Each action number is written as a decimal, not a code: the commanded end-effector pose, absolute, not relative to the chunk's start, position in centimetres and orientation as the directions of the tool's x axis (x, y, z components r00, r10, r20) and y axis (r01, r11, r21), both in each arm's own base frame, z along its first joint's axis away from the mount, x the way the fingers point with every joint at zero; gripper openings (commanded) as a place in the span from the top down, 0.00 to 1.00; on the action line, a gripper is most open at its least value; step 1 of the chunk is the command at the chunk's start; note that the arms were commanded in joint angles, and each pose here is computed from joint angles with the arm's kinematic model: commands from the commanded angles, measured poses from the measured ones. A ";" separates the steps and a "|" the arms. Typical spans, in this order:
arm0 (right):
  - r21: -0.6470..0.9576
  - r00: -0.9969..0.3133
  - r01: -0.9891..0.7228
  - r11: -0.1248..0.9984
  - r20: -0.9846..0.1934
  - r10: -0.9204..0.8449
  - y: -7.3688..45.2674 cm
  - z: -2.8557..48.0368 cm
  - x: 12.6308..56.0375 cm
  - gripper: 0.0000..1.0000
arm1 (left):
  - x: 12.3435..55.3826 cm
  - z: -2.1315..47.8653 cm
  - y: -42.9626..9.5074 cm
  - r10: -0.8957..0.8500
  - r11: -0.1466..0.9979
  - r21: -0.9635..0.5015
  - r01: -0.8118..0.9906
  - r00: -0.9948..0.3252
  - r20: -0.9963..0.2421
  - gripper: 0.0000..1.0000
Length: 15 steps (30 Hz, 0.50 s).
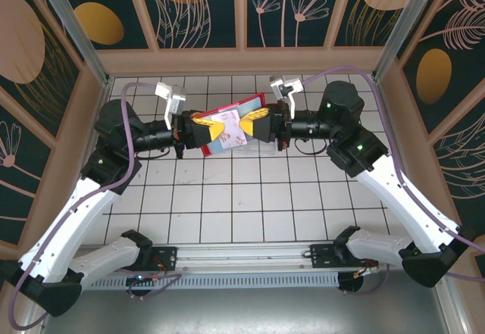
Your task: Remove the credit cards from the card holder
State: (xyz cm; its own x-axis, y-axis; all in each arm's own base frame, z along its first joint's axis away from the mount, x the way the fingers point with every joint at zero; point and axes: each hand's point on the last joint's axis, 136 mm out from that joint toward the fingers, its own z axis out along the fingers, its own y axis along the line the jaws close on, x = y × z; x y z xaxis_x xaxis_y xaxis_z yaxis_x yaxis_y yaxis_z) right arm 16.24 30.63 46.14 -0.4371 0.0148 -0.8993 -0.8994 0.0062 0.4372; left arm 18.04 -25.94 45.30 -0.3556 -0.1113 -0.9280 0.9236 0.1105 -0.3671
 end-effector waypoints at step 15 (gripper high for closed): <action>0.354 -0.343 -0.926 0.128 -0.934 0.099 28.6 48.3 16.8 1.00 | 16.8 46.9 -25.4 -0.129 0.080 -0.337 0.938 -0.326 -0.937 0.81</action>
State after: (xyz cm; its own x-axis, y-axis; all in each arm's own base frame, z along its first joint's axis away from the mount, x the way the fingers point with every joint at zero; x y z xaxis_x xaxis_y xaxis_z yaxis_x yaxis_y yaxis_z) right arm 16.84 29.80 46.44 -0.4102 0.0486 -0.9107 -0.9063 0.0895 0.4130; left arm 18.02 -25.92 45.21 -0.3697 -0.1099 -0.9226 0.9180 0.1103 -0.3809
